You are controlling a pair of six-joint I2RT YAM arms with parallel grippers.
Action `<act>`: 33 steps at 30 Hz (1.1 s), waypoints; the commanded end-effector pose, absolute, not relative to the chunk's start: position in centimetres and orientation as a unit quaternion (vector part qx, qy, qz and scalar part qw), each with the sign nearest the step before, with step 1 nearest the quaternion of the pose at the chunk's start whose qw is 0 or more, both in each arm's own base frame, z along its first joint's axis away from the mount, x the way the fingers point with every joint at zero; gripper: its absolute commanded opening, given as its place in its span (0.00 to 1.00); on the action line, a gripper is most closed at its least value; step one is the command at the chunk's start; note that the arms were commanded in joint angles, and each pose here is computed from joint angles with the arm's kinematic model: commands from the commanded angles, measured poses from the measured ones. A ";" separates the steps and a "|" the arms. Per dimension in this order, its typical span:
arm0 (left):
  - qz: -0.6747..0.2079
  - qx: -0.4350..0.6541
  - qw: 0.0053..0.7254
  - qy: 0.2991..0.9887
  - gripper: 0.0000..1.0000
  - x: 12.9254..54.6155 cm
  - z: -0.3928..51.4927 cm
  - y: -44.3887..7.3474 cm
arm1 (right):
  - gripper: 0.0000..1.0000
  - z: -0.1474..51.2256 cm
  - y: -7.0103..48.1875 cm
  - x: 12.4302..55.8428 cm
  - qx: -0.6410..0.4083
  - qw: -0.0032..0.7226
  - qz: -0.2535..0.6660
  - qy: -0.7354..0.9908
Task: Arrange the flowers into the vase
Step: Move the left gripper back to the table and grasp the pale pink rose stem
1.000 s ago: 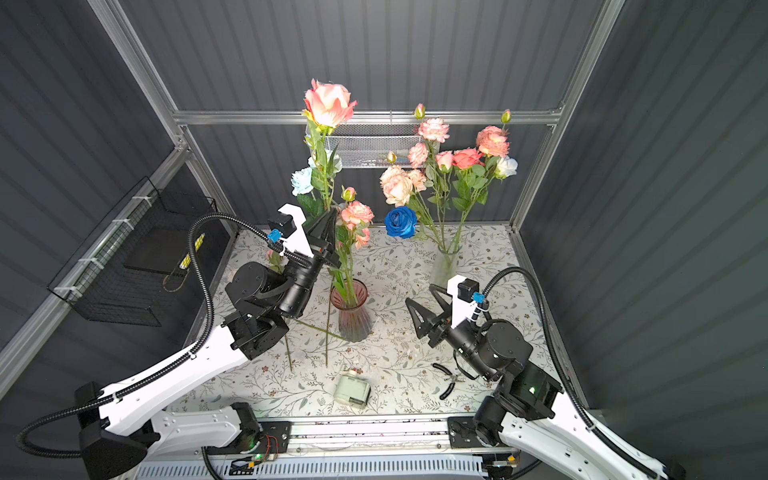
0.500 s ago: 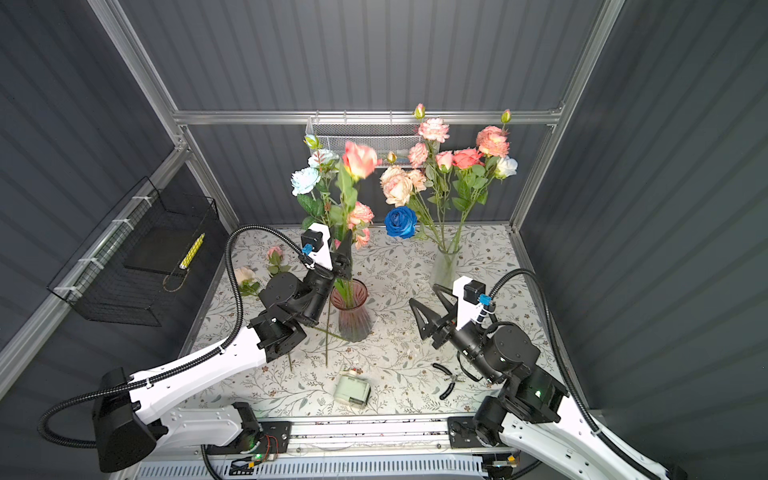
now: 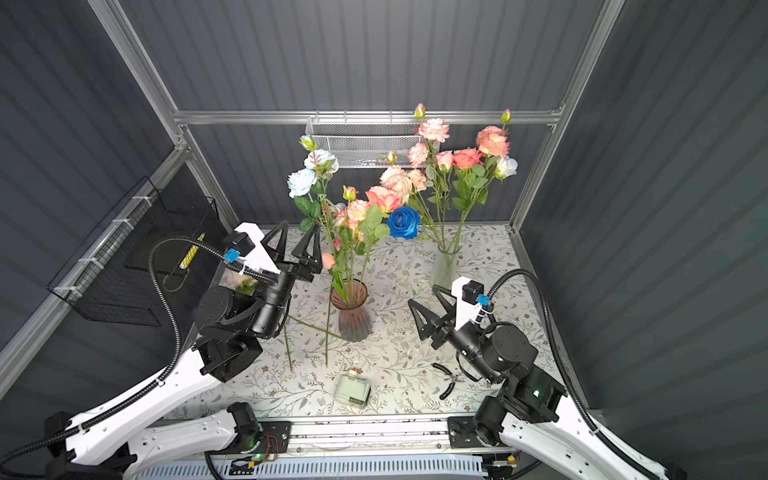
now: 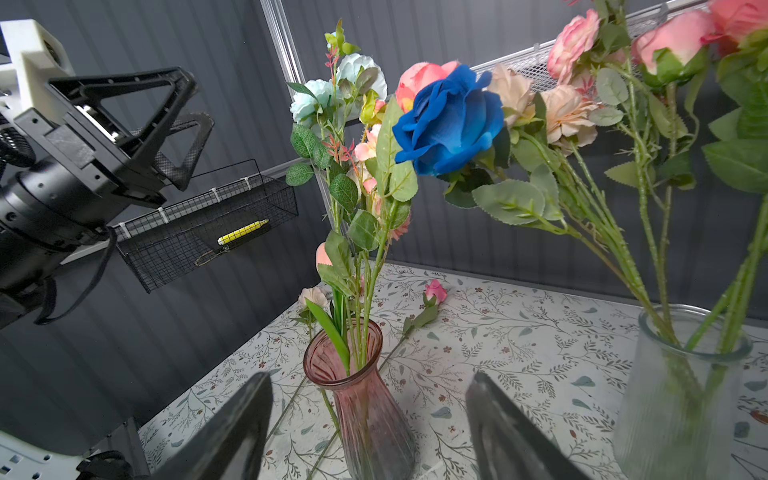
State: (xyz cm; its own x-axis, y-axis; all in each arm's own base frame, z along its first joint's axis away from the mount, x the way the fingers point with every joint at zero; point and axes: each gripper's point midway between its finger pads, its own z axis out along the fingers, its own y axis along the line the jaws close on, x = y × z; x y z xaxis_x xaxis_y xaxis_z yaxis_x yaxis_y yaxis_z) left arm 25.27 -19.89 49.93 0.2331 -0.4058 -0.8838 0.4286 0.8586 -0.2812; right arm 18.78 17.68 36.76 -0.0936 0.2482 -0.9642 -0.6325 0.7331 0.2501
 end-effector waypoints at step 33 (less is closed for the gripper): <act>-0.039 -0.293 0.332 0.896 0.59 39.6 8.2 -1.7 | 0.76 36.0 17.4 18.4 -0.146 0.655 0.338 0.659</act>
